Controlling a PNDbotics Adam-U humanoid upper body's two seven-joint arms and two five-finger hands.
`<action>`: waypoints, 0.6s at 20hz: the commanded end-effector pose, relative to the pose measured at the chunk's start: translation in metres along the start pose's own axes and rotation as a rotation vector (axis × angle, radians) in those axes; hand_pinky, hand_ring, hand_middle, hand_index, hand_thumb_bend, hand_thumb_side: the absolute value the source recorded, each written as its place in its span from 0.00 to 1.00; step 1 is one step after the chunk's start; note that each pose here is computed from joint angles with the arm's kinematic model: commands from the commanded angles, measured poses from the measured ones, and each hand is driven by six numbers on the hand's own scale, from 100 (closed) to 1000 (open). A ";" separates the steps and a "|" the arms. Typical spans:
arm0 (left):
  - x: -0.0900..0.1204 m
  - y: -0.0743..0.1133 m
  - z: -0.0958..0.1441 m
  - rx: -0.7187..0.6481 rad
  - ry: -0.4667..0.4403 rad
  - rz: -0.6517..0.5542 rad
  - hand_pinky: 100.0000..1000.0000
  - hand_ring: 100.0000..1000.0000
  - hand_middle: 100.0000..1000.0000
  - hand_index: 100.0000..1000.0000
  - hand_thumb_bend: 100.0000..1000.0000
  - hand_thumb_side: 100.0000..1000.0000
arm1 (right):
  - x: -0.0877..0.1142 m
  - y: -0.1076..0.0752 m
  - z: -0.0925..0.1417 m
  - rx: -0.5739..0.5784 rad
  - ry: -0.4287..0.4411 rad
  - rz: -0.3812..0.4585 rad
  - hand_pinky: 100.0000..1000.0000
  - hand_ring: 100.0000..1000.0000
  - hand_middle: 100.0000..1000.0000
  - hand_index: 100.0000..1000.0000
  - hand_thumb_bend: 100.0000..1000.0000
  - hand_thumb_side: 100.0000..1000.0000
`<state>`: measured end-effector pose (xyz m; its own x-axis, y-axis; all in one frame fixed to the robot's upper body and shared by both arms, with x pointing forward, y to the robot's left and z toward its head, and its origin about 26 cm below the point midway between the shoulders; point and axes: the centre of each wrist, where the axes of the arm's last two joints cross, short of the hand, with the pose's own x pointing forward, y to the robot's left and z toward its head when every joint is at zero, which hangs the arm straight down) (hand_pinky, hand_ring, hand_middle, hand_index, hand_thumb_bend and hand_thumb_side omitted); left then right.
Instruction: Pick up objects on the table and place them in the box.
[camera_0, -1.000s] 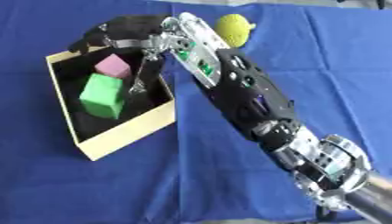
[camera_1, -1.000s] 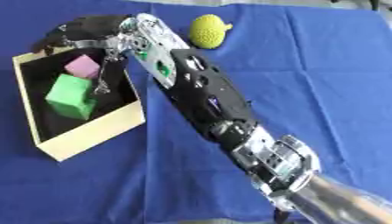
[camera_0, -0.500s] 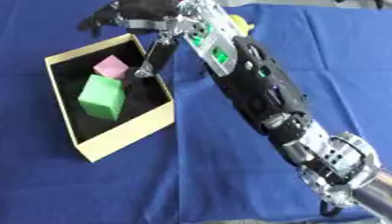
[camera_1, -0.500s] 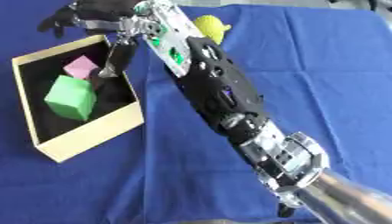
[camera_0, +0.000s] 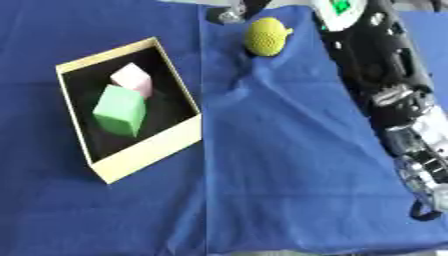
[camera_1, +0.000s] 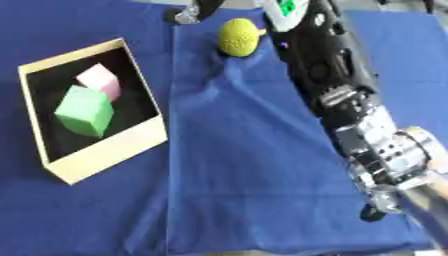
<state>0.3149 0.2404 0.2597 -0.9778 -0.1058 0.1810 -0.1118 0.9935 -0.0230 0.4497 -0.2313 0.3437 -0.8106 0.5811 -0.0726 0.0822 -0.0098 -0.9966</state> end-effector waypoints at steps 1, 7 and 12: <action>0.004 0.005 -0.006 -0.004 -0.017 -0.023 0.68 0.81 0.75 0.79 0.13 0.55 | -0.021 -0.013 0.030 0.134 -0.004 0.128 0.89 0.92 0.76 0.97 0.27 0.00; 0.004 0.007 -0.005 -0.002 -0.005 -0.032 0.67 0.82 0.76 0.79 0.11 0.57 | -0.041 -0.006 0.051 0.172 0.081 0.150 0.89 0.92 0.78 0.96 0.27 0.00; 0.004 0.007 -0.005 -0.003 0.001 -0.034 0.67 0.83 0.76 0.80 0.11 0.58 | -0.053 0.003 0.063 0.196 0.125 0.141 0.90 0.93 0.78 0.96 0.24 0.00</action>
<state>0.3146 0.2433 0.2571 -0.9696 -0.1226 0.2118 -0.1307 0.9911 -0.0245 0.4616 -0.2995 0.3269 -0.6889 0.7149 -0.1197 0.0667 -0.1019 -0.9926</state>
